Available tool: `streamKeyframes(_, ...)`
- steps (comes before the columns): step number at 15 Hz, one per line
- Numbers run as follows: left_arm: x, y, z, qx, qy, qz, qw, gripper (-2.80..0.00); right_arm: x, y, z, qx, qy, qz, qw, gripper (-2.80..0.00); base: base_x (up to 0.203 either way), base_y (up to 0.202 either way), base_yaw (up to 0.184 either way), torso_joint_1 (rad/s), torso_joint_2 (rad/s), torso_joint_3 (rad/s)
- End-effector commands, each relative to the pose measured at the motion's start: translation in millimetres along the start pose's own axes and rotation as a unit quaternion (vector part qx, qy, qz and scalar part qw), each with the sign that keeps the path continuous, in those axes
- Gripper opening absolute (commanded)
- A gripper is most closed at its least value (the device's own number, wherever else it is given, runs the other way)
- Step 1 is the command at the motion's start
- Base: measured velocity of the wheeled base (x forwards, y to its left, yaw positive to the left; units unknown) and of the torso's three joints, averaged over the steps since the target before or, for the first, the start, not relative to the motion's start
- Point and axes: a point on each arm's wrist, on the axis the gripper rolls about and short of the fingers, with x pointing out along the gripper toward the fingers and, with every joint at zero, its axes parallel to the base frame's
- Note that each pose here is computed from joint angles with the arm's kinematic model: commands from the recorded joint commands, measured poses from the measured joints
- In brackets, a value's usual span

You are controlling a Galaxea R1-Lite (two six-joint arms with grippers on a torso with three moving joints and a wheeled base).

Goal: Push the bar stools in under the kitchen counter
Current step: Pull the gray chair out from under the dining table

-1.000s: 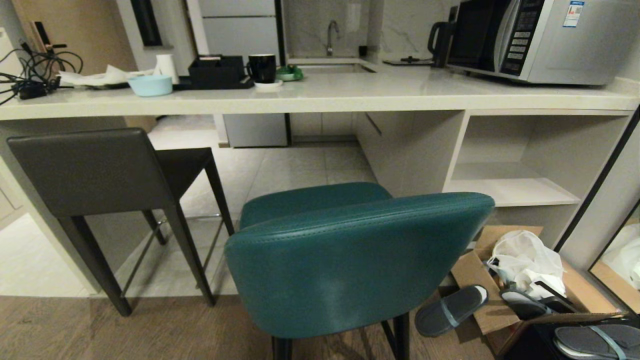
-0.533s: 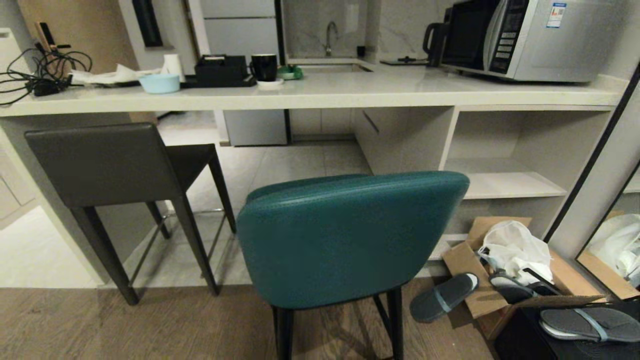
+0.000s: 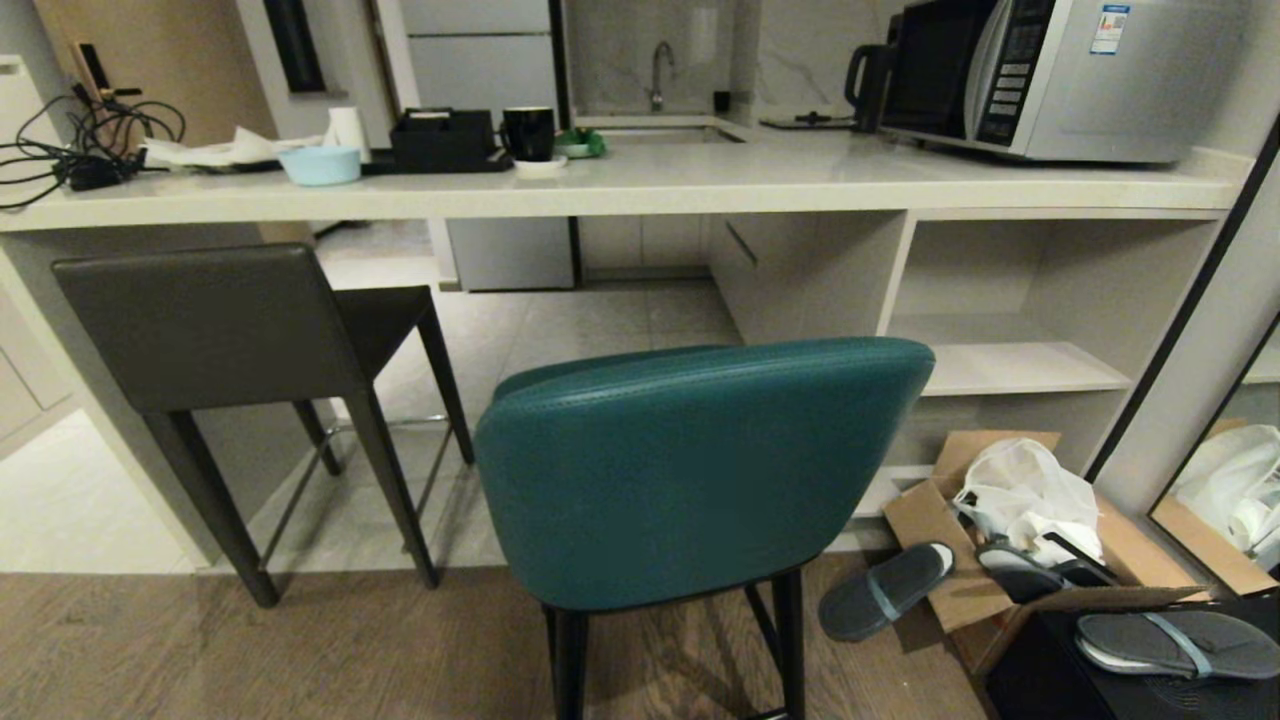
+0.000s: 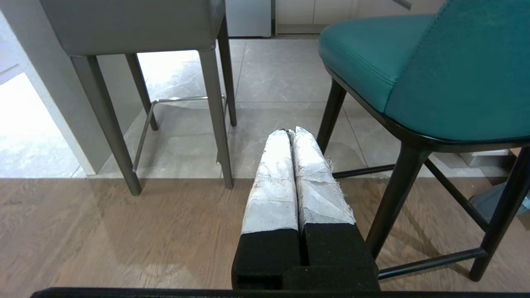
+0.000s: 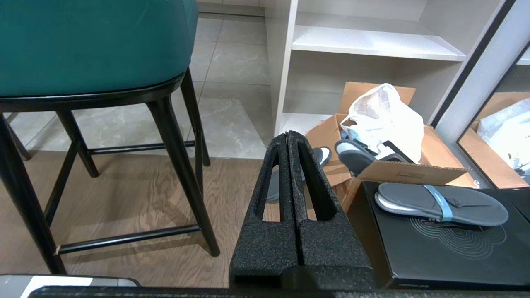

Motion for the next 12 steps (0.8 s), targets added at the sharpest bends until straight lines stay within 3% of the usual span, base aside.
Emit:
streamKeyframes(1,1.3,-0.1,-4.9,-0.004,0.009,-0.001,1.0,-2.8,0.2,0.0,-0.4,0.0,0.001,0.0,1.0,-2.8,0.0,0.0,0.0,0.0,0.0,0.0)
streamKeyframes(5,1.3,-0.1,-4.9,-0.008,0.009,-0.001,0.9999,-2.8,0.2,0.0,-0.4,0.0,0.001,0.001,1.0,-2.8,0.0,0.06,0.001,0.001,0.0,0.001)
streamKeyframes(12,1.3,-0.1,-4.9,-0.008,0.009,-0.001,0.9999,-2.8,0.2,0.0,-0.4,0.0,0.001,0.001,1.0,-2.8,0.0,0.198,-0.001,0.003,0.0,0.001)
